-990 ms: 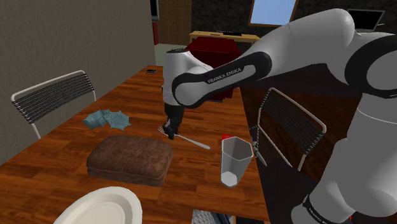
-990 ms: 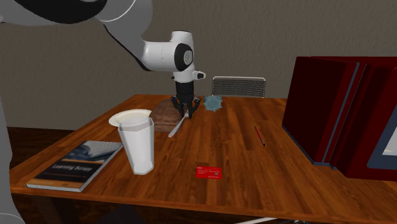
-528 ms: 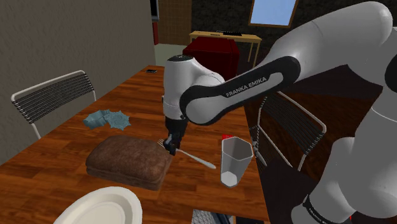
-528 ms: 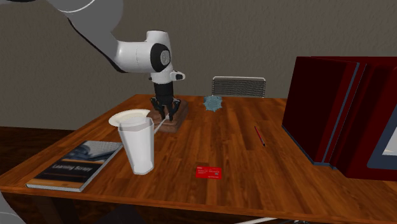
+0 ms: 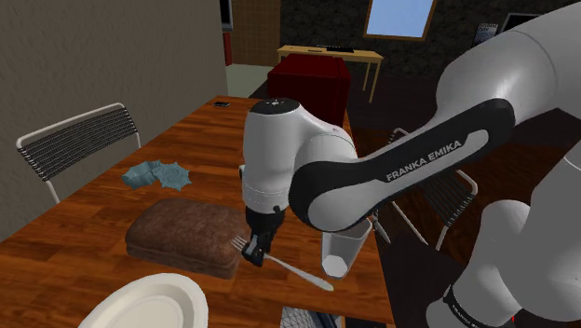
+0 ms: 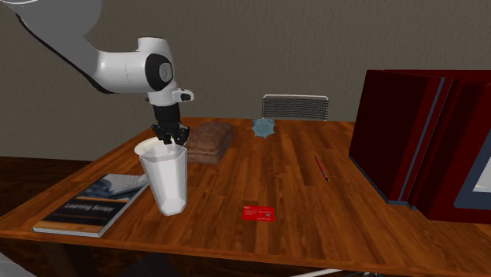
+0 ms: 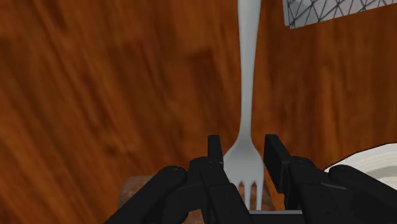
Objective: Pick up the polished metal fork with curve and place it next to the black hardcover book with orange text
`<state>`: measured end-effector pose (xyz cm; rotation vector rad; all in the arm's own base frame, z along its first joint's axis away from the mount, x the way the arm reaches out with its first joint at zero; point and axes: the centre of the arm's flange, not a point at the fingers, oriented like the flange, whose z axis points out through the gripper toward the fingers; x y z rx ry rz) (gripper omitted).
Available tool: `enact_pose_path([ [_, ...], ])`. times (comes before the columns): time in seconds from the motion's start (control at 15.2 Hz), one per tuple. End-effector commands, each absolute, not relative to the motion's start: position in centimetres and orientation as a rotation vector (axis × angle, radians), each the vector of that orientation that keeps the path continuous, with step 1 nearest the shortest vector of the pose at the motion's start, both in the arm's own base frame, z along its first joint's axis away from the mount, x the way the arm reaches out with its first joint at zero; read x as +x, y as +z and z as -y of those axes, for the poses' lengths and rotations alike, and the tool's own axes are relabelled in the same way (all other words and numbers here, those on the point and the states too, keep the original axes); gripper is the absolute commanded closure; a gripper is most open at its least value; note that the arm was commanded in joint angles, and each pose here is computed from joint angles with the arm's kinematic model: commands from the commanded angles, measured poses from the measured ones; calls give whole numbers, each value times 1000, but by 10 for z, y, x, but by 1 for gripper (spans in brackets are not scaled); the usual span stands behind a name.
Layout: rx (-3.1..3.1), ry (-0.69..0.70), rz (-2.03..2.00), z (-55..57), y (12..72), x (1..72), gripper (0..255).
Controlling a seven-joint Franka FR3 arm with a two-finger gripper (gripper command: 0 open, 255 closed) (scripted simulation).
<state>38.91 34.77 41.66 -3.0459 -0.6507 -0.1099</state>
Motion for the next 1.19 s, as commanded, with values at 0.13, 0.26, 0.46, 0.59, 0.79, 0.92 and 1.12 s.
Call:
enact_pose_path([
  [0.13,-3046,-110,649,-377,417,347,255],
  [0.26,-3046,-110,649,-392,417,325,255],
  [0.46,-3046,-110,649,-414,417,292,255],
  [0.59,-3046,-110,649,-429,417,270,255],
  [0.79,-3046,-110,649,-451,417,237,255],
  [0.92,-3046,-110,649,-465,418,216,255],
  [1.12,-3046,-110,649,-487,418,183,255],
])
